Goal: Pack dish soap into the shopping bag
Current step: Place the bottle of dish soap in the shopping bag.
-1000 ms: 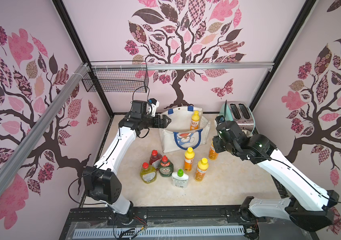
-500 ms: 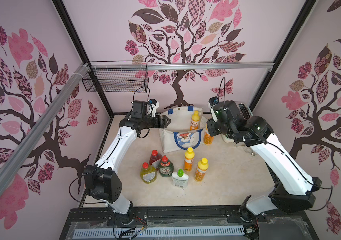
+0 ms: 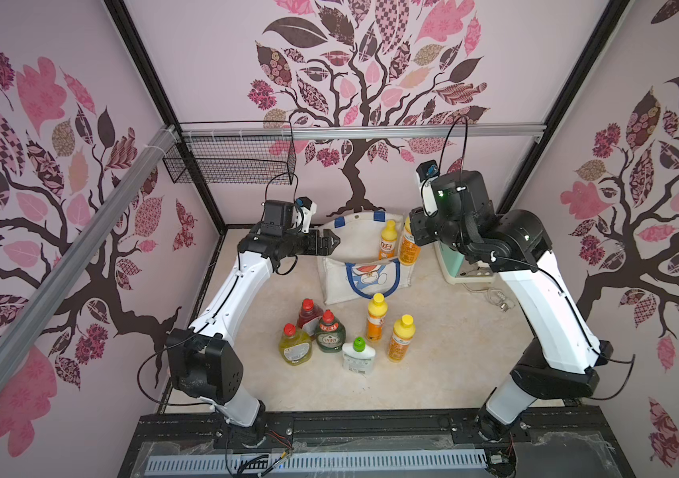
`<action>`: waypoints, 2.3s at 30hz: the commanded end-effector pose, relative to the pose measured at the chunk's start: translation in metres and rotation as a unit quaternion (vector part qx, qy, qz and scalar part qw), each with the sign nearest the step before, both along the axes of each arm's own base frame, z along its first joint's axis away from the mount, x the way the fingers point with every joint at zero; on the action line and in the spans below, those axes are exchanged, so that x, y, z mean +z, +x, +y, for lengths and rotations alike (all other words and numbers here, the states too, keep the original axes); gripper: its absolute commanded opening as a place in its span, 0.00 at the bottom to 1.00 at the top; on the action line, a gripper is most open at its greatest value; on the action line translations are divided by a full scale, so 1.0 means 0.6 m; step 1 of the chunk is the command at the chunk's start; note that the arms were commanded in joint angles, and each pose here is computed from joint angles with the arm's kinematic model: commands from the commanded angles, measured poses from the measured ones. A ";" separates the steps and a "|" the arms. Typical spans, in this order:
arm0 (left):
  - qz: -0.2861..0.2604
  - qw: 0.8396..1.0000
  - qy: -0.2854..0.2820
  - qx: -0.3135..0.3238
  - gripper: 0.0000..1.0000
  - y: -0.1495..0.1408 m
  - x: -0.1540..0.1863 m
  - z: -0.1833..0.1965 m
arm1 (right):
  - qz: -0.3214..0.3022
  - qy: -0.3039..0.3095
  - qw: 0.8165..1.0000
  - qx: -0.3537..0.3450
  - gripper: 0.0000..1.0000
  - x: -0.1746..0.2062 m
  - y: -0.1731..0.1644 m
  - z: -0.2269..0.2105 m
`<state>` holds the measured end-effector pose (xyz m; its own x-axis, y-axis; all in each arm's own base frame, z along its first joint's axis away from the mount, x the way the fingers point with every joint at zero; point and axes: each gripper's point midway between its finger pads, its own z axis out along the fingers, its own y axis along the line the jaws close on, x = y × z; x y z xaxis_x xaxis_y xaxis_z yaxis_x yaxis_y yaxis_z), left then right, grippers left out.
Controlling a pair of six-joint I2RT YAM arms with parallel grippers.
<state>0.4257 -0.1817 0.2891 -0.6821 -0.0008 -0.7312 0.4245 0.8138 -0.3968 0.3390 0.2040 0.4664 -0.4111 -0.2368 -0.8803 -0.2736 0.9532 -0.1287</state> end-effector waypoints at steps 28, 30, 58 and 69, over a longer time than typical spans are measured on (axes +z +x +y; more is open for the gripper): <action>-0.007 1.000 0.010 -0.008 0.98 0.001 0.009 -0.003 | -0.098 0.076 0.992 0.011 0.00 0.058 0.136 0.062; -0.007 1.000 0.010 -0.006 0.98 0.001 0.010 -0.002 | -0.099 0.076 0.992 0.009 0.00 0.054 0.147 0.062; -0.011 1.000 0.014 -0.009 0.98 0.001 0.011 -0.002 | -0.039 0.049 0.998 -0.017 0.00 -0.053 0.213 0.024; -0.006 1.000 0.017 -0.011 0.98 0.002 0.005 -0.002 | -0.014 0.038 0.999 -0.036 0.00 -0.101 0.211 -0.001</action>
<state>0.4234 -0.1811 0.2851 -0.6894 0.0292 -0.7238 0.4322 0.8184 -0.3787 0.4675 0.2170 0.3496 -0.5250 -0.2219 -0.8217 -0.2488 0.9633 -0.1011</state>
